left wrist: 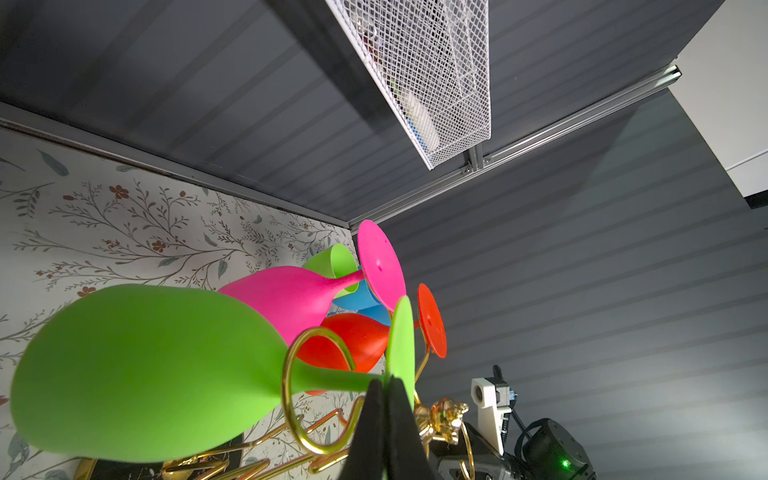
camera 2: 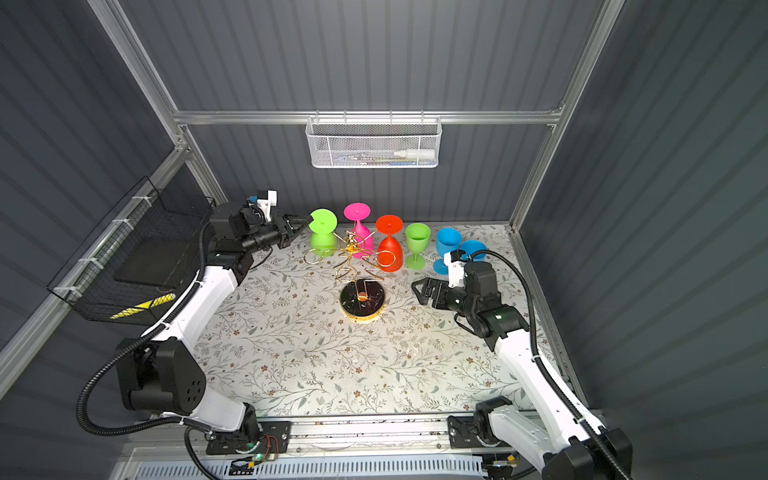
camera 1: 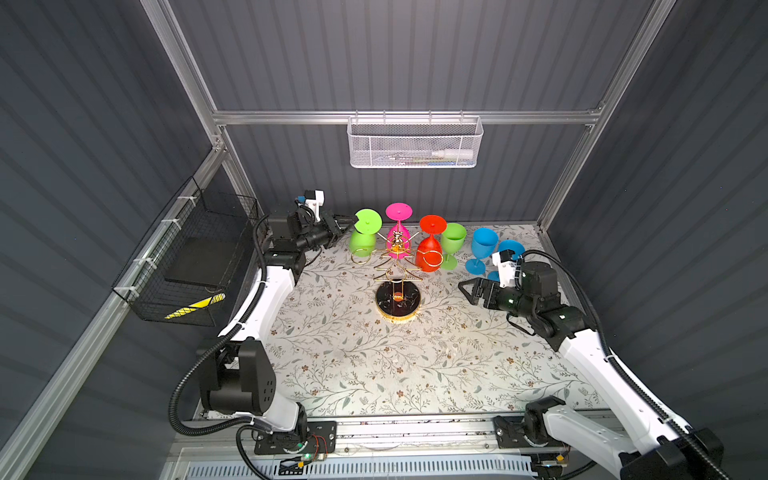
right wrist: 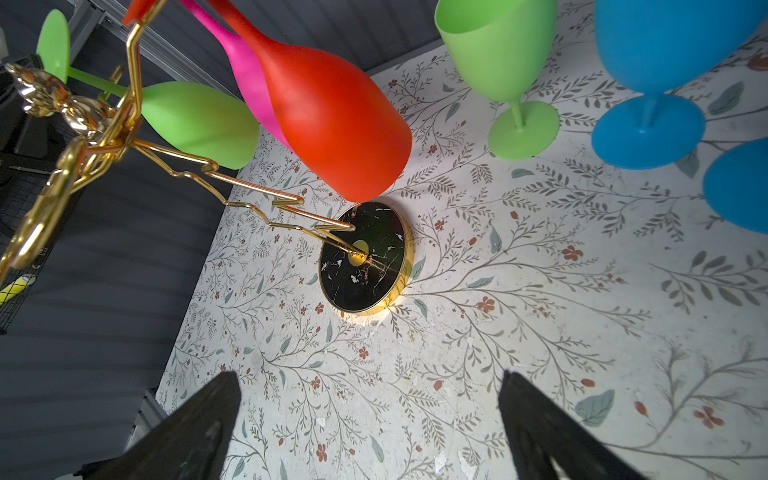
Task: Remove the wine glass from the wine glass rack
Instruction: 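Pull the lime green glass off the rack hook with the left gripper, then lift the lime green glass up and away from the rack with the left gripper, then bring the glass toward the right gripper while the right gripper reaches for its bowl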
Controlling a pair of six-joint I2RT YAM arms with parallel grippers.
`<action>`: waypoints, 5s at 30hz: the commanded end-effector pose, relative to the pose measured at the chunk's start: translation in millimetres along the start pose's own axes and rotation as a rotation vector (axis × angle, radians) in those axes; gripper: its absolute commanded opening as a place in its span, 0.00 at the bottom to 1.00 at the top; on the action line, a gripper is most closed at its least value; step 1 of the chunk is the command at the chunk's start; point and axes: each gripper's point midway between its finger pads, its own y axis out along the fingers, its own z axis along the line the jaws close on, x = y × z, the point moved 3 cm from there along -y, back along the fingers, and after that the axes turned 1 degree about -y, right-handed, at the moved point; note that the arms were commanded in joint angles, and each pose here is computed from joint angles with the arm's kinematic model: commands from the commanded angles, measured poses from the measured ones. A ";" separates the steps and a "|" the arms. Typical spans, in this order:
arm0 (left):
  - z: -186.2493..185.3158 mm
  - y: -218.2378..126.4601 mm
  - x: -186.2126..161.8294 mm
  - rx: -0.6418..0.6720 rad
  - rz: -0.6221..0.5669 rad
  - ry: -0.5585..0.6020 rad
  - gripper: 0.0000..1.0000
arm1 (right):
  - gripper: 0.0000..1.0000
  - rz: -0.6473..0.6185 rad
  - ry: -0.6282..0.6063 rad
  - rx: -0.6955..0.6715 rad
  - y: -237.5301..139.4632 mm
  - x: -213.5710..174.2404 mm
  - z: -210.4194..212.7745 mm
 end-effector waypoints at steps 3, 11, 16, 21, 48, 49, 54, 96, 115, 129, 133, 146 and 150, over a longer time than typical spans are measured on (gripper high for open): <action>-17.1 3.3 -13.7 -0.035 0.037 0.044 0.00 | 0.99 -0.011 -0.007 0.021 -5.1 2.9 7.2; -16.7 10.5 -14.6 -0.033 0.039 0.042 0.00 | 0.99 -0.010 -0.009 0.020 -4.5 2.4 6.7; -15.8 16.4 -10.0 -0.042 0.028 0.041 0.00 | 0.99 -0.012 -0.008 0.021 -5.2 2.0 6.9; -14.7 21.0 -3.6 -0.047 0.013 0.046 0.00 | 0.99 -0.012 -0.010 0.019 -5.6 1.9 6.6; -16.7 11.3 43.2 -0.065 -0.120 0.074 0.00 | 0.99 -0.014 -0.024 0.015 -5.4 4.6 7.3; -17.7 6.7 46.5 -0.066 -0.130 0.079 0.00 | 0.99 -0.015 -0.025 0.013 -5.8 4.6 7.0; -25.5 -11.8 56.8 -0.064 -0.157 0.102 0.00 | 0.99 -0.016 -0.027 0.008 -7.0 4.5 6.7; -177.0 -74.2 0.2 -0.364 -0.043 0.127 0.00 | 0.99 -0.351 -0.681 0.320 -75.6 79.6 149.9; -196.2 -26.8 -49.0 -0.469 0.168 0.036 0.00 | 0.99 -0.485 -0.909 0.349 -47.9 96.6 187.0; -208.0 -26.9 -59.8 -0.501 0.233 0.025 0.00 | 0.99 -0.492 -0.970 0.308 -10.1 110.5 187.5; -209.5 -27.4 -61.8 -0.510 0.242 0.019 0.00 | 0.99 -0.484 -0.982 0.350 -3.4 110.2 193.0; -216.5 -31.4 -64.1 -0.538 0.249 0.020 0.00 | 0.99 -0.445 -0.969 0.391 22.5 112.4 197.3; -217.7 -31.8 -64.0 -0.550 0.252 0.015 0.00 | 0.99 -0.432 -0.955 0.386 29.5 111.7 195.1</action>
